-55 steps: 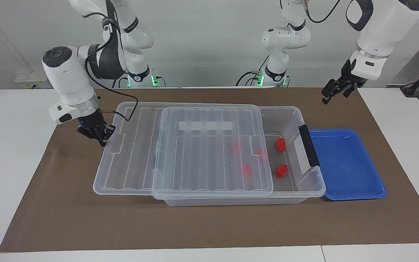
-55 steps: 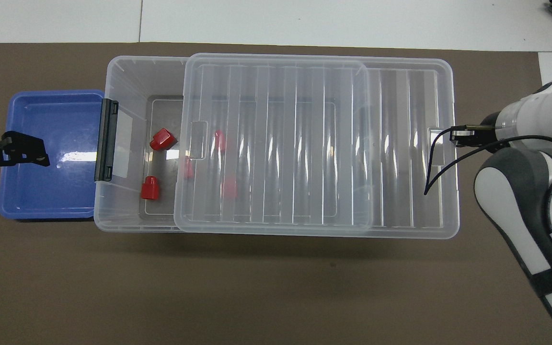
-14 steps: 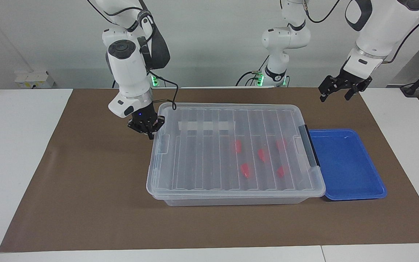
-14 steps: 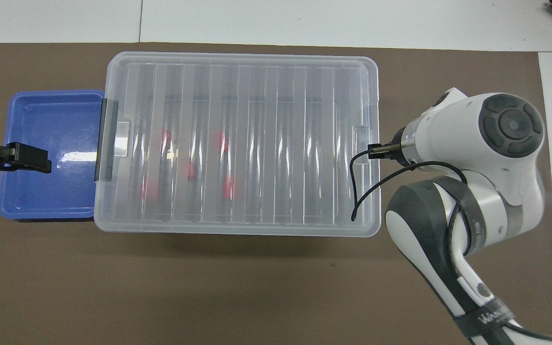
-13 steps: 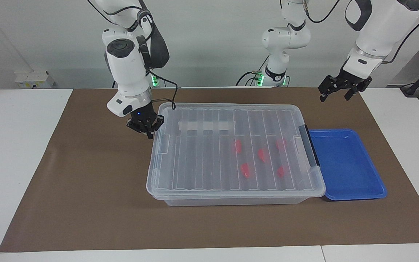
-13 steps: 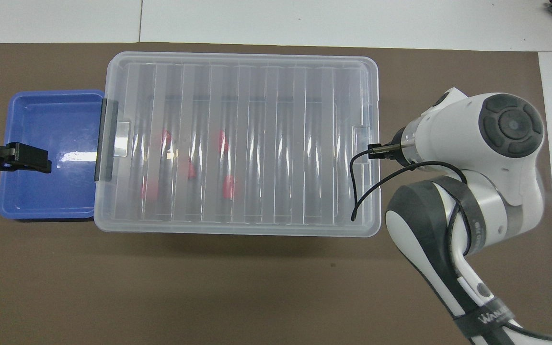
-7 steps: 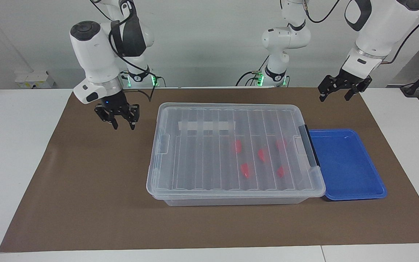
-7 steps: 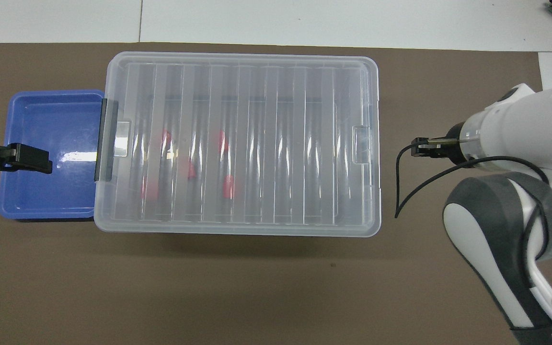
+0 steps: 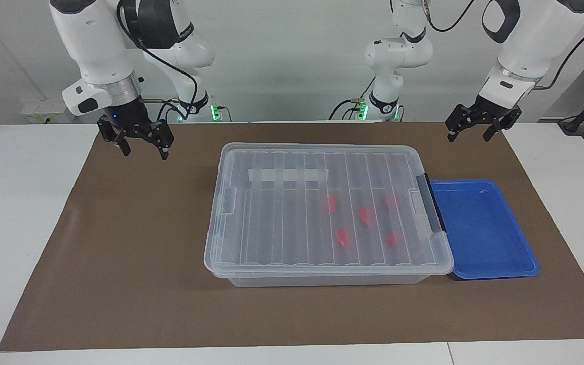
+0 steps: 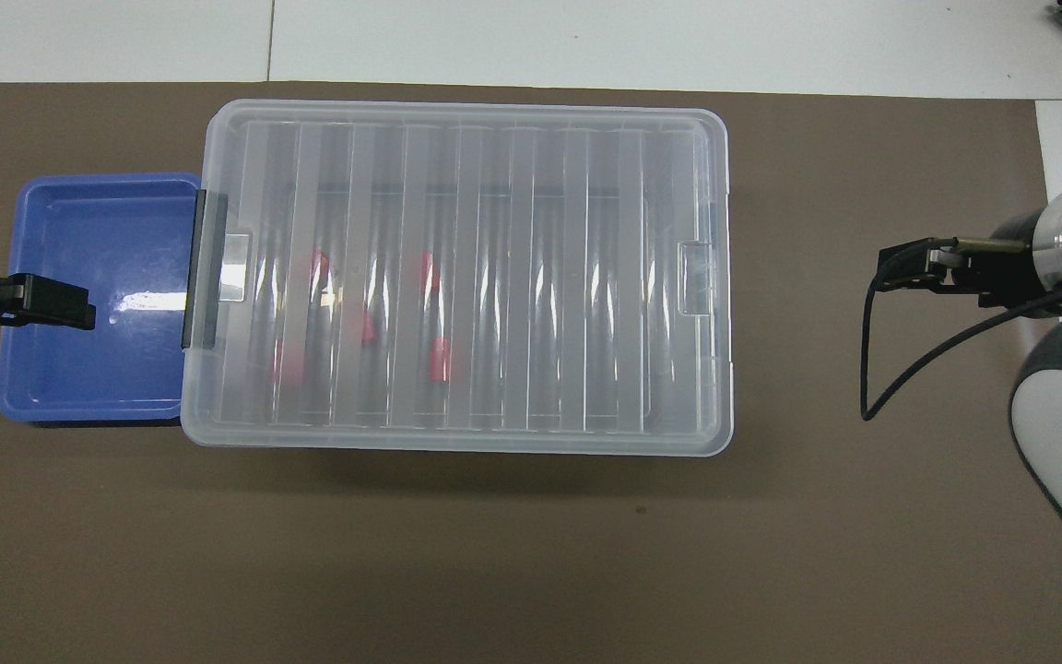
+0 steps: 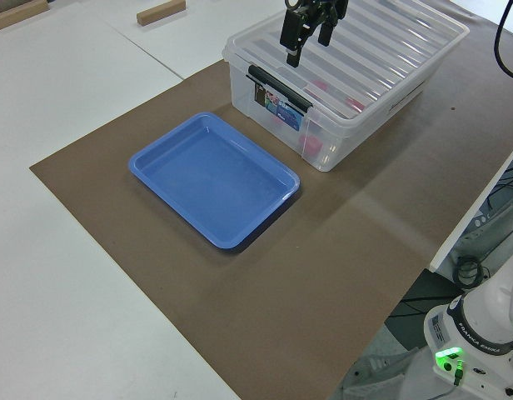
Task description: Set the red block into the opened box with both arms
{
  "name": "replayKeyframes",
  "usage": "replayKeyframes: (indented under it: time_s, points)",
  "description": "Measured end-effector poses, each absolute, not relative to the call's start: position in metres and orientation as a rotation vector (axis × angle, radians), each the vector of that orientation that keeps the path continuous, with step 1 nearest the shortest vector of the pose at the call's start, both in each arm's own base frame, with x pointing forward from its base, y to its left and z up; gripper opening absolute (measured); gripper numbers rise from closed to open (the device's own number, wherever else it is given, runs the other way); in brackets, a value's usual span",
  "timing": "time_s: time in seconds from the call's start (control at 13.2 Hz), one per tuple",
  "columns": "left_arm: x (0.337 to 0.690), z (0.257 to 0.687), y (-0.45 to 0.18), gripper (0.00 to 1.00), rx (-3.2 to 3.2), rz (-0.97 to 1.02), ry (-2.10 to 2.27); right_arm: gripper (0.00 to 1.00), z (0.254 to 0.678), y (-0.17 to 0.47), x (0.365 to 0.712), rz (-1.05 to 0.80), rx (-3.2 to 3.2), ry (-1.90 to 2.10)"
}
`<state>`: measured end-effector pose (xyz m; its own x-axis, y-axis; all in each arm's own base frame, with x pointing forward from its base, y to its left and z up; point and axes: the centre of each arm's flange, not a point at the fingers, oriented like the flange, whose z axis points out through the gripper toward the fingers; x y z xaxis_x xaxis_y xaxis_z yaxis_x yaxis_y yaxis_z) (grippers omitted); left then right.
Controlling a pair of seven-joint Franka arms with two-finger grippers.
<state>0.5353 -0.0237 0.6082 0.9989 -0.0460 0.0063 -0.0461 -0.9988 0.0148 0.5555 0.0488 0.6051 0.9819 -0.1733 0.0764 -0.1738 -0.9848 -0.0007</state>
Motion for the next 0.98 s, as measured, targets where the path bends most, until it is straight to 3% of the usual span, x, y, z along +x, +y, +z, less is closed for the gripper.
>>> replayKeyframes:
  time_s: [0.3,0.98]
  points:
    - [0.535,0.608,-0.023,1.00,3.126,0.009,-0.069,1.00,0.626,0.083,0.557,0.064,3.117,-0.255]
    - [0.535,0.608,-0.025,1.00,3.126,0.009,-0.077,1.00,0.628,0.071,0.557,0.048,3.111,-0.289]
